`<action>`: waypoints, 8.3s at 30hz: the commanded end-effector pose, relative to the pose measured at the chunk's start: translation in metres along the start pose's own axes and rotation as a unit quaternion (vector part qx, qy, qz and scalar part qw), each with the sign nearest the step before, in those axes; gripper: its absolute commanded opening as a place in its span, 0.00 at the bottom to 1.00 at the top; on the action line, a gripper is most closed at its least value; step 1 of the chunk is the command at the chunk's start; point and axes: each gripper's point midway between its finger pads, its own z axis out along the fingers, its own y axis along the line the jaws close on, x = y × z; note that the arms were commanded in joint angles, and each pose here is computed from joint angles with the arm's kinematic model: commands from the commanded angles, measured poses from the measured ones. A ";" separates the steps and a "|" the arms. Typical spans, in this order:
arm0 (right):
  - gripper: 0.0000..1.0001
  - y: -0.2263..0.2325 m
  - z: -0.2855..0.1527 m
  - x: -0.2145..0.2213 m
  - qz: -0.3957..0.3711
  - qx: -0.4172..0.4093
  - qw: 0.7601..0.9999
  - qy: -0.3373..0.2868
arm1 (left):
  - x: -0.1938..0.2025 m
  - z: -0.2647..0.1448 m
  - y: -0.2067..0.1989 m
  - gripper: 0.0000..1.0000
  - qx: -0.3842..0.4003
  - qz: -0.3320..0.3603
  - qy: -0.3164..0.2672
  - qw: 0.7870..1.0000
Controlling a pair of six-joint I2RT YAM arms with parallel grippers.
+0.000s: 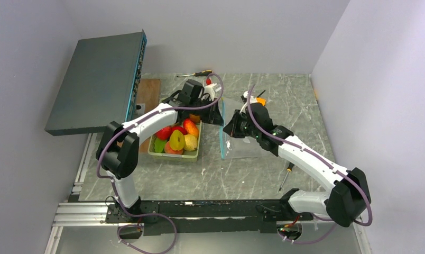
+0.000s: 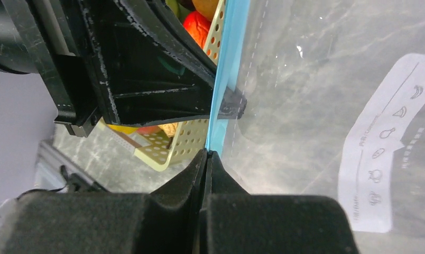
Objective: Place the food in the zip-top bag and seal the zipper
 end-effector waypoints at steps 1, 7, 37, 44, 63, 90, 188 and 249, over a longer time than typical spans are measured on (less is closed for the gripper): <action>0.00 -0.003 -0.004 -0.019 -0.061 0.078 0.994 -0.039 | -0.013 -0.005 -0.006 0.00 -0.004 0.026 -0.008 1.000; 0.00 -0.022 -0.015 -0.028 -0.150 0.247 0.955 -0.069 | -0.016 -0.009 -0.013 0.00 0.000 0.028 -0.014 1.000; 0.00 -0.071 -0.044 -0.033 -0.128 0.417 0.891 -0.127 | -0.014 -0.011 0.015 0.00 -0.063 0.000 -0.001 0.998; 0.00 -0.067 -0.071 -0.025 -0.126 0.370 0.914 -0.112 | 0.000 0.003 -0.003 0.00 -0.029 -0.002 0.020 0.999; 0.00 -0.068 -0.076 -0.016 -0.158 0.306 0.931 -0.122 | 0.009 0.001 -0.023 0.72 -0.055 0.086 -0.011 0.995; 0.00 -0.017 -0.059 -0.004 -0.180 0.152 0.967 -0.098 | 0.084 -0.206 0.027 0.93 -0.419 -0.086 -0.183 0.885; 0.00 0.018 -0.078 -0.016 -0.196 0.046 0.968 -0.149 | 0.048 -0.076 -0.096 0.25 0.076 -0.116 -0.192 0.971; 0.00 0.015 -0.060 -0.002 -0.204 0.047 0.971 -0.117 | 0.074 -0.176 0.071 0.98 -0.489 -0.029 -0.115 0.864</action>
